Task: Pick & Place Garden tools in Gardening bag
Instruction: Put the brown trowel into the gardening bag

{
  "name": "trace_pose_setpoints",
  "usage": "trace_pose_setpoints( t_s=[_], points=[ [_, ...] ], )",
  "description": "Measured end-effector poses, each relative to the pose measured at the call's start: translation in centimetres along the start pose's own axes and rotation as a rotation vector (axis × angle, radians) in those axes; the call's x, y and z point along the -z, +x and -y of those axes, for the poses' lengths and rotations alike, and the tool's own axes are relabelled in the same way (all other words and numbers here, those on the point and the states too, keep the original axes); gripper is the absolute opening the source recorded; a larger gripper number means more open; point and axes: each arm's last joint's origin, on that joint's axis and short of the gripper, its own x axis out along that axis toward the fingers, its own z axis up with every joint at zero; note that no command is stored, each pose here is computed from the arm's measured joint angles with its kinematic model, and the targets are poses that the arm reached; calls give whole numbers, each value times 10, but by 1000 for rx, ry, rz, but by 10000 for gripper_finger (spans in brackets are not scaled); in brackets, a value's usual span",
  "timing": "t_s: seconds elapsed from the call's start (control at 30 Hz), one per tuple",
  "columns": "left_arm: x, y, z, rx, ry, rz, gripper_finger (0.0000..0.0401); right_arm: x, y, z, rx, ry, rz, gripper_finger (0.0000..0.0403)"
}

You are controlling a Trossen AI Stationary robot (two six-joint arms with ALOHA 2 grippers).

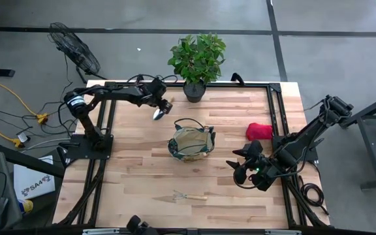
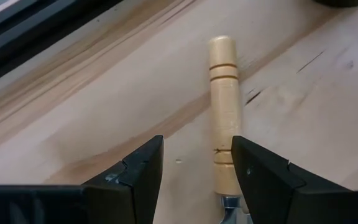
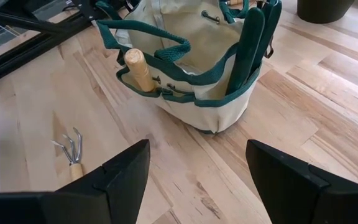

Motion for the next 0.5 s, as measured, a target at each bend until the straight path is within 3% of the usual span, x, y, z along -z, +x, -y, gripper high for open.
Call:
trace_pose_setpoints(
  t_s=[0.5],
  points=[
    [-11,-5,6,64,78,6,186,0,0,0,1,-4,0,259]
  ],
)
